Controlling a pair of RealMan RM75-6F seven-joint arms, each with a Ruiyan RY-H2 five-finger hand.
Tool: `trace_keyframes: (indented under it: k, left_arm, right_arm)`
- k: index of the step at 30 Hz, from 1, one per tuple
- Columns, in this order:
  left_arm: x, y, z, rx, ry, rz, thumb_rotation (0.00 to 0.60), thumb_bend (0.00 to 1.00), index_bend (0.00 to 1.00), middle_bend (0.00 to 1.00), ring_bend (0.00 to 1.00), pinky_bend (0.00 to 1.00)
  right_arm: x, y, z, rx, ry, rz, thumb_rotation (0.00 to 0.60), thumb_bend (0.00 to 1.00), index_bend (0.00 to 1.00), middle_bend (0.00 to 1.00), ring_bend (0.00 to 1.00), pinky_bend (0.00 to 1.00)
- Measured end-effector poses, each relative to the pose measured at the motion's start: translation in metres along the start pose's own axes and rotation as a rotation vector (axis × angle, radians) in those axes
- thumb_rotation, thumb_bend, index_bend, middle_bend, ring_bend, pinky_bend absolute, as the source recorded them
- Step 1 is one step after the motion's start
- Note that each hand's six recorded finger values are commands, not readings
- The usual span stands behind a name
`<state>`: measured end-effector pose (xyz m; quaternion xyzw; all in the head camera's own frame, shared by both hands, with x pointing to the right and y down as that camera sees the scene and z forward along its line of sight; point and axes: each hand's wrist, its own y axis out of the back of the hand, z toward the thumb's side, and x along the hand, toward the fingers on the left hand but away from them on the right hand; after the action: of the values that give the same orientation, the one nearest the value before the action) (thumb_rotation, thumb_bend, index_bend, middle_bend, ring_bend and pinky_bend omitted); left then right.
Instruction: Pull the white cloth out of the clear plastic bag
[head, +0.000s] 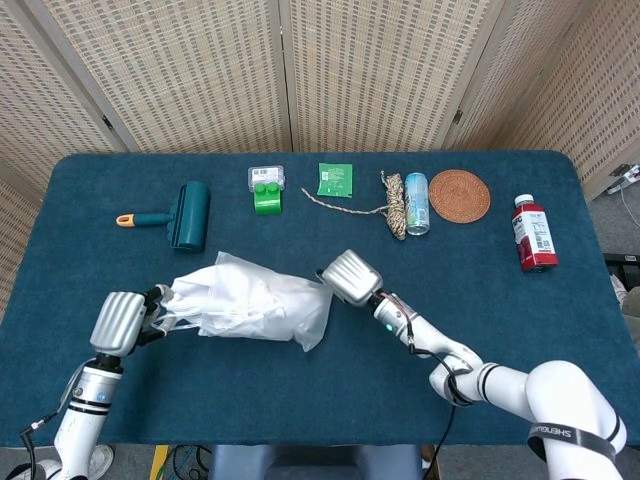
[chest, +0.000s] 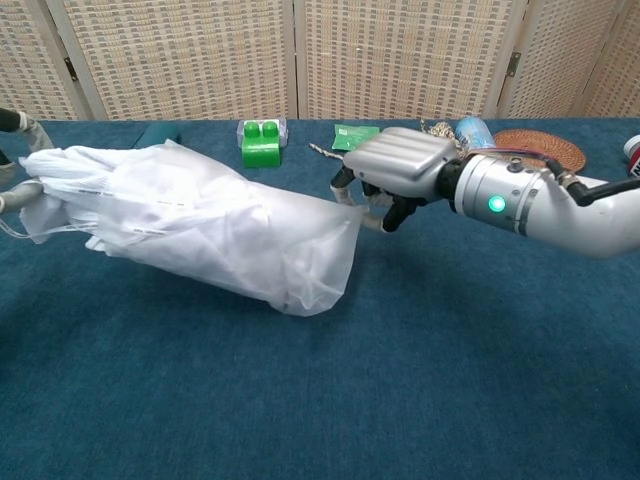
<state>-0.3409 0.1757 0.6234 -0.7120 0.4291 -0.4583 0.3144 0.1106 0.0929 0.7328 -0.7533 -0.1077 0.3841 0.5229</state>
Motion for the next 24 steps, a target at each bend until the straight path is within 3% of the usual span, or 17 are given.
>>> trace_keyframes:
  k: [15,24]
  left_arm:
    - [-0.001,0.006,-0.022,0.017,0.064,0.022,0.6,0.65,0.78,1.0,0.88,0.96]
    - [-0.001,0.004,-0.024,0.014,0.071,0.021,0.6,0.65,0.78,1.0,0.88,0.96]
  right_arm:
    - [0.025,-0.003,-0.033,0.002,-0.082,0.012,0.6,0.47,0.6,1.0,1.0,1.0]
    - [0.056,0.0,-0.066,0.02,-0.167,0.014,0.6,0.47,0.6,1.0,1.0,1.0]
